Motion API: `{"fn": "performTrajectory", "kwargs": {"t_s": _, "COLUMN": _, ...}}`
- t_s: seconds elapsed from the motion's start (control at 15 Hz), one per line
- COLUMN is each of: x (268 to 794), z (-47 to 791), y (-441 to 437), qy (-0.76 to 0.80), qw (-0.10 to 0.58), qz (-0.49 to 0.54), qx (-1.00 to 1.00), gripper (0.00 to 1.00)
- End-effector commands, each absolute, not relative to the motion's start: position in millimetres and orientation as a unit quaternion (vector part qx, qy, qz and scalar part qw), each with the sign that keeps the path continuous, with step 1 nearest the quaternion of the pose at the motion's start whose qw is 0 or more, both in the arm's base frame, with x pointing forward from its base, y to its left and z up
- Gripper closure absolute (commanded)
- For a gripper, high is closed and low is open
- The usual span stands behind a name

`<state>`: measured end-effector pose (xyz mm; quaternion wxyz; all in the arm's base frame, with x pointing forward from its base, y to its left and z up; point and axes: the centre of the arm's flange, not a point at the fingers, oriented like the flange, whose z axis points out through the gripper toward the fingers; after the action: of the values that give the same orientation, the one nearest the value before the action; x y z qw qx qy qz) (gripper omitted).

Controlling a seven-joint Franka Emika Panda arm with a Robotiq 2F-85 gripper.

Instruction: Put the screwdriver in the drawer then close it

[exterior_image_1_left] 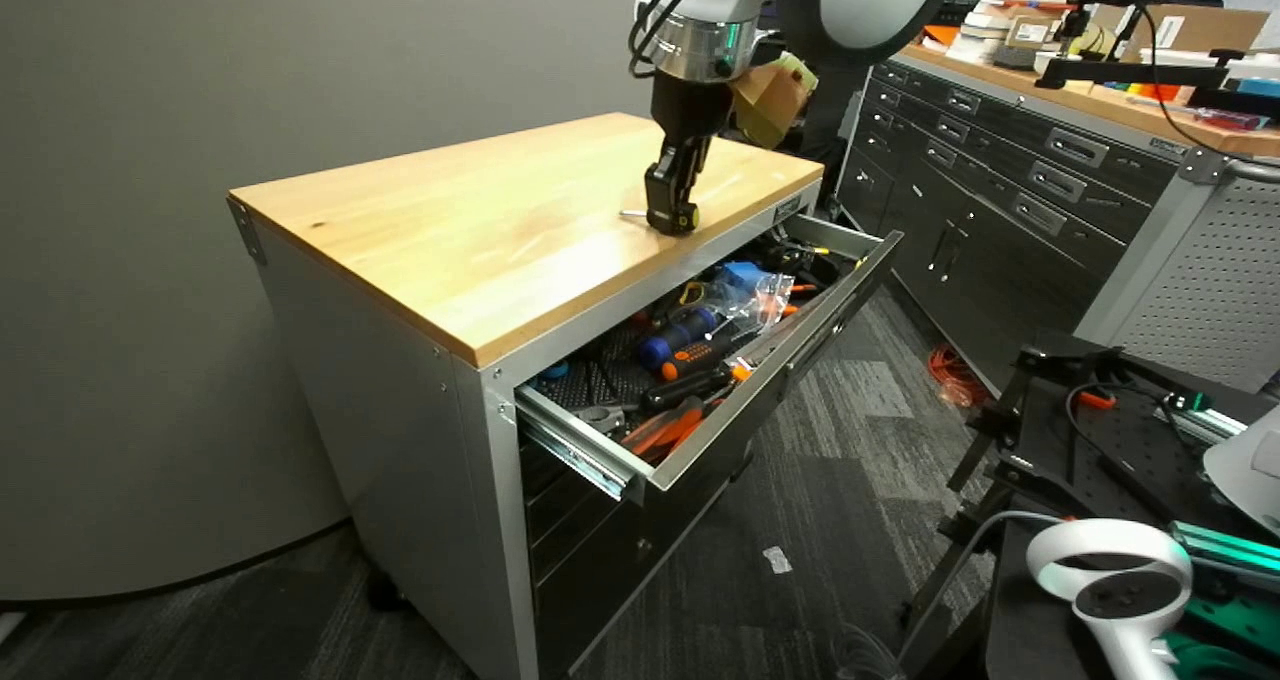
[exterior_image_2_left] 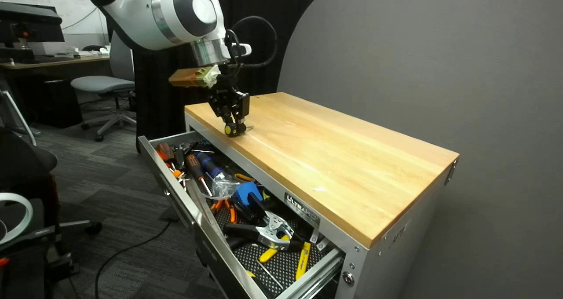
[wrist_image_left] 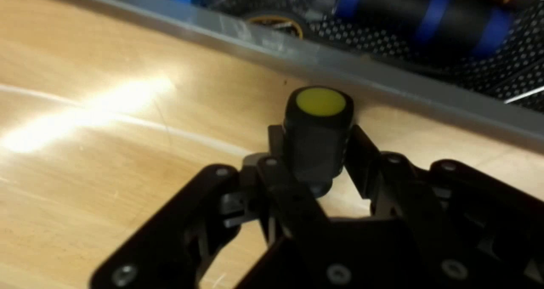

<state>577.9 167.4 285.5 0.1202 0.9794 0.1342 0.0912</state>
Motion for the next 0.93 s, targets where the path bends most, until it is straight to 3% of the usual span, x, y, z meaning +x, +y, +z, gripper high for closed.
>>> {"fn": "performTrajectory", "kwargs": {"t_s": 0.0, "x": 500, "z": 317, "y": 145, "qy": 0.114, "qw": 0.11, "qz": 0.046, "qx": 0.986, "gripper": 0.85}}
{"fn": "performTrajectory", "kwargs": {"t_s": 0.33, "x": 448, "z": 292, "y": 159, "qy": 0.068, "qw": 0.131, "qz": 0.063, "qx": 0.987, "gripper": 0.86}}
{"fn": "performTrajectory", "kwargs": {"t_s": 0.8, "x": 459, "z": 263, "y": 203, "qy": 0.072, "qw": 0.162, "qz": 0.144, "qx": 0.974, "gripper": 0.86}}
{"fn": "performTrajectory", "kwargs": {"t_s": 0.87, "x": 462, "z": 259, "y": 205, "qy": 0.068, "qw": 0.162, "qz": 0.147, "qx": 0.973, "gripper": 0.37}}
